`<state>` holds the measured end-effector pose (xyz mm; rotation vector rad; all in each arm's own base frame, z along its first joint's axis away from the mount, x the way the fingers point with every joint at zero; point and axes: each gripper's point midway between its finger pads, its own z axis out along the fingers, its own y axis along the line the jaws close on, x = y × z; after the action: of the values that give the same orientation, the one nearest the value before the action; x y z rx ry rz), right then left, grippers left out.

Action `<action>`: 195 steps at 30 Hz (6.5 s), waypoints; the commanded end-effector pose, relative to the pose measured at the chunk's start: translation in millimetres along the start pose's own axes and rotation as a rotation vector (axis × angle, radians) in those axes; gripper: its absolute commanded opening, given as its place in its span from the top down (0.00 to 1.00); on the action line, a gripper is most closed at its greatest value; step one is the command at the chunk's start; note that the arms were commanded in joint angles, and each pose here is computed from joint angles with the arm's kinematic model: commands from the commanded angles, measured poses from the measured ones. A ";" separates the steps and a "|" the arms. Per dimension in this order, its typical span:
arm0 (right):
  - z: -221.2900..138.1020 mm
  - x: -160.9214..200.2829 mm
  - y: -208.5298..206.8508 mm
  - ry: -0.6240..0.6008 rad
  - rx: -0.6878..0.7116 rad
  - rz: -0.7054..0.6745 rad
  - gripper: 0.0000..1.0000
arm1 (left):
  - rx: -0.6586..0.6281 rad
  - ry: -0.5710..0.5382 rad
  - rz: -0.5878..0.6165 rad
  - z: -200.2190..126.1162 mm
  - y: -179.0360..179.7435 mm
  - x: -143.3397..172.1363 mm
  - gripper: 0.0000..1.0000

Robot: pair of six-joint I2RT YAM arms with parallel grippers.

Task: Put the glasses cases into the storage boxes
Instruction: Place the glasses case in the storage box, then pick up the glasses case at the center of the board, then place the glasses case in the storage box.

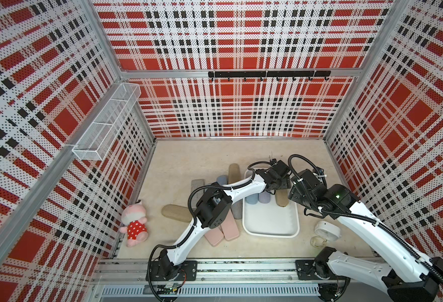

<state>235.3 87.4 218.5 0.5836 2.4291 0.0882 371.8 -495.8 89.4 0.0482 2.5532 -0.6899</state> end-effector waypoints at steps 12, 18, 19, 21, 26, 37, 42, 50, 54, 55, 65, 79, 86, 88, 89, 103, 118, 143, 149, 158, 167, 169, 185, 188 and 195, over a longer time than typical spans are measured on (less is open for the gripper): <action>-7.9 30.0 155.4 -0.022 -0.264 -0.311 0.17 | -0.169 -0.331 -0.113 -196.8 147.7 -59.4 0.19; 0.2 42.8 224.8 -0.039 -0.359 -0.384 0.14 | -0.296 -0.429 -0.275 -257.2 265.5 -41.7 0.11; 1.9 46.0 235.0 -0.032 -0.377 -0.391 0.14 | -0.310 -0.434 -0.290 -264.0 277.9 -37.9 0.10; 11.6 54.7 254.2 0.000 -0.395 -0.393 0.17 | -0.336 -0.433 -0.318 -275.1 301.2 -28.0 0.07; 39.4 82.2 291.0 0.087 -0.415 -0.446 0.24 | -0.383 -0.398 -0.360 -286.5 338.6 -7.7 0.06; 116.8 80.2 300.4 0.104 -0.213 -0.466 0.29 | -0.379 -0.389 -0.422 -292.3 365.5 -2.6 0.07; 152.7 59.3 293.9 0.101 -0.167 -0.429 0.29 | -0.375 -0.378 -0.402 -286.8 360.1 -0.9 0.09; 189.9 47.8 296.9 0.115 -0.122 -0.423 0.31 | -0.381 -0.329 -0.348 -270.1 349.0 7.4 0.12; 201.9 46.5 300.4 0.110 -0.109 -0.426 0.31 | -0.381 -0.324 -0.342 -265.6 349.2 9.7 0.12; 205.8 46.9 300.1 0.114 -0.103 -0.425 0.31 | -0.384 -0.319 -0.342 -264.5 350.2 11.2 0.12; 226.7 56.7 289.0 0.137 -0.032 -0.410 0.28 | -0.396 -0.302 -0.331 -261.8 352.4 15.4 0.09; 254.9 77.2 282.8 0.199 -0.022 -0.376 0.27 | -0.411 -0.320 -0.318 -272.5 350.2 8.0 0.08; 265.7 83.6 281.0 0.228 -0.024 -0.377 0.25 | -0.417 -0.314 -0.317 -272.3 351.0 8.9 0.07; 268.4 87.0 280.5 0.239 -0.024 -0.381 0.26 | -0.415 -0.311 -0.319 -271.5 350.6 8.9 0.07; 269.3 87.9 280.7 0.240 -0.025 -0.384 0.30 | -0.414 -0.309 -0.319 -271.3 350.4 9.1 0.07; 212.1 52.2 318.9 0.158 -0.187 -0.392 0.42 | -0.391 -0.335 -0.327 -277.4 343.7 -0.5 0.08; 42.8 43.7 271.2 0.062 -0.316 -0.401 0.42 | -0.306 -0.383 -0.300 -286.2 315.0 -23.5 0.08; 63.3 146.1 25.3 0.427 -0.033 -0.276 0.41 | -0.202 -0.304 -0.205 -240.4 266.4 6.5 0.10; 71.7 148.5 10.3 0.446 0.028 -0.300 0.41 | -0.186 -0.281 -0.205 -230.3 262.6 17.5 0.10; 89.2 145.9 -3.3 0.454 0.133 -0.349 0.41 | -0.187 -0.283 -0.212 -231.3 263.3 23.2 0.10; 104.9 136.6 -6.9 0.434 0.230 -0.416 0.41 | -0.200 -0.280 -0.216 -232.4 266.8 25.8 0.10; 107.3 135.8 -6.1 0.427 0.232 -0.424 0.41 | -0.201 -0.279 -0.212 -232.3 267.4 26.6 0.10; 122.1 134.7 -7.0 0.397 0.272 -0.462 0.19 | -0.251 -0.254 -0.205 -231.7 280.4 36.3 0.10; 117.9 127.8 -6.4 0.377 0.283 -0.466 0.18 | -0.254 -0.255 -0.208 -232.6 281.4 36.5 0.10; 114.2 116.9 -11.0 0.331 0.335 -0.474 0.25 | -0.263 -0.262 -0.213 -235.8 283.8 34.5 0.10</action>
<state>214.7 128.4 51.8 0.0973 2.8988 -0.3778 281.8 -145.0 118.7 -0.3740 2.3947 -0.4248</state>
